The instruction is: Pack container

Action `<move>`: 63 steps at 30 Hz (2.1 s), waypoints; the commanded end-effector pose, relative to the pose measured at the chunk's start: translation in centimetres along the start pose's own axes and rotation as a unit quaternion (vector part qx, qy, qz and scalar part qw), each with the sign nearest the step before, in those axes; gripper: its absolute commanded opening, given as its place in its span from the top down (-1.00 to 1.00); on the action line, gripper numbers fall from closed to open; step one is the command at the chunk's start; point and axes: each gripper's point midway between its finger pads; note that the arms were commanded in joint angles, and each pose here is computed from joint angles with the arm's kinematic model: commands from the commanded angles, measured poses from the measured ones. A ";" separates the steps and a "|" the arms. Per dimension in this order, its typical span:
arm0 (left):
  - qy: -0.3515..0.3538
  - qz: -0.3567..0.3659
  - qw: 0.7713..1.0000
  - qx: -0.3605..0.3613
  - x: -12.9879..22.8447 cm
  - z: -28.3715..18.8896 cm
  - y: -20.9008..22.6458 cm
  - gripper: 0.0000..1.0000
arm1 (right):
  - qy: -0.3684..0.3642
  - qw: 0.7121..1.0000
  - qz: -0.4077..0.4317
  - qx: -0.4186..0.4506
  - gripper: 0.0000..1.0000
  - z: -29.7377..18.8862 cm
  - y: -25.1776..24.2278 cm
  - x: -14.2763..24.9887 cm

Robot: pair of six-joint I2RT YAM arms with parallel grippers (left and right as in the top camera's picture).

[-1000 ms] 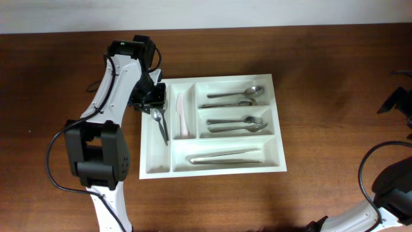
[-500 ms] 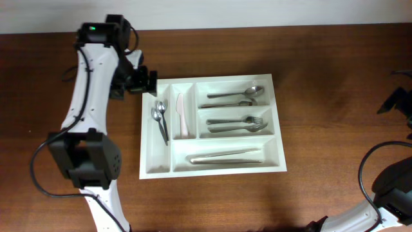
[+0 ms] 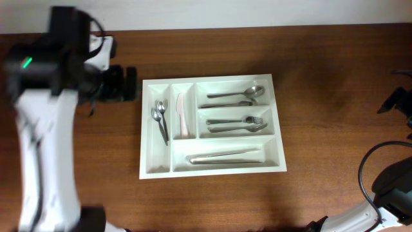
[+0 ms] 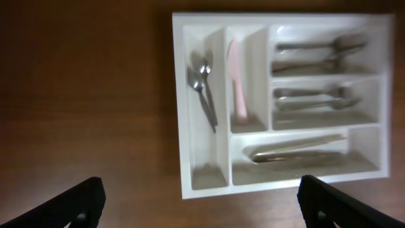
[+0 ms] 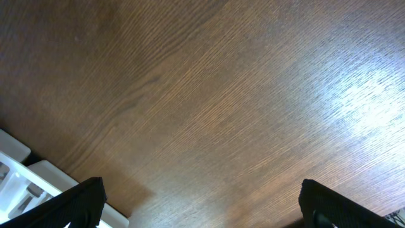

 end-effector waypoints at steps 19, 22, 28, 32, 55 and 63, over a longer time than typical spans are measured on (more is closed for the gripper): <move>-0.293 -0.008 0.952 0.089 15.8 -10.9 -5.5 -0.99 | 0.004 1.000 -0.006 -0.002 -0.98 0.3 0.3 0.0; -0.299 -0.046 0.948 0.101 16.7 -7.0 -5.1 -0.99 | 0.004 1.000 -0.006 -0.002 -0.98 0.3 0.3 0.0; -0.219 -0.225 0.939 0.139 17.6 2.8 -4.0 -0.98 | 0.004 1.000 -0.006 -0.002 -0.98 0.3 0.3 0.0; -0.161 -0.273 0.934 0.163 18.9 5.8 -4.6 -0.98 | 0.004 1.000 -0.006 -0.002 -0.98 0.3 0.3 0.0; -0.267 -0.088 0.960 -0.007 15.8 8.7 0.7 -0.98 | 0.004 1.000 -0.006 -0.002 -0.98 0.3 0.3 0.0; -0.340 -0.007 0.940 -0.002 13.9 10.4 0.1 -0.98 | 0.004 1.000 -0.006 -0.002 -0.98 0.3 0.3 0.0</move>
Point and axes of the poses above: each gripper's point midway between its finger pads, its own z axis out along the fingers, its own y axis along the line the jaws close on, x = y × z, and after that the axes turned 8 degrees about z, right-handed
